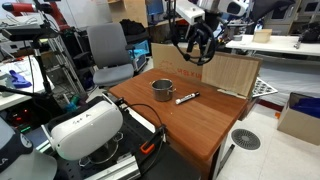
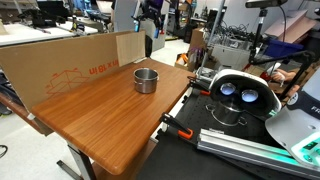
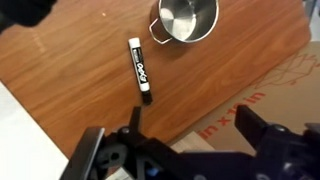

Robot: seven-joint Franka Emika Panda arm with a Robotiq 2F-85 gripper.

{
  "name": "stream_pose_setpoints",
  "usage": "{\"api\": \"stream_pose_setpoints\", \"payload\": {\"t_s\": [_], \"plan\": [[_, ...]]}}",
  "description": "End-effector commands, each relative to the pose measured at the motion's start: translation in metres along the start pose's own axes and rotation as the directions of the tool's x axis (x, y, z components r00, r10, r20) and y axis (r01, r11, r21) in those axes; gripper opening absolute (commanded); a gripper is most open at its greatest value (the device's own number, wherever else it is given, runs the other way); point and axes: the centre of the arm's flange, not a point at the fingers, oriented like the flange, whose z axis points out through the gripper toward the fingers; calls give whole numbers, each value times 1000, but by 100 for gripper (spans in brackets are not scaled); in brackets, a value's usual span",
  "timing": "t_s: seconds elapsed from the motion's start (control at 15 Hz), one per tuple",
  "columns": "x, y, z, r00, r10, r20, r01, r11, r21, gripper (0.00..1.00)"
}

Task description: Take the marker from the table and place it in the silver pot

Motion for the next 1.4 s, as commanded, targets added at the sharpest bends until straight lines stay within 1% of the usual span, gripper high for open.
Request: {"api": "stream_pose_setpoints", "payload": {"t_s": [0.0,0.33,0.53,0.87,1.07,1.33], "plan": [[25,-2,25,998,61,-23,-62,997,-52,100],[42,2,76,992,128,6,-124,975,-182,100],[52,5,101,987,160,26,-148,955,-256,100],[70,5,129,983,182,20,-166,934,-318,100],[76,-4,140,989,142,30,-124,931,-343,100],[72,-14,153,995,87,53,-60,924,-378,100]]}}
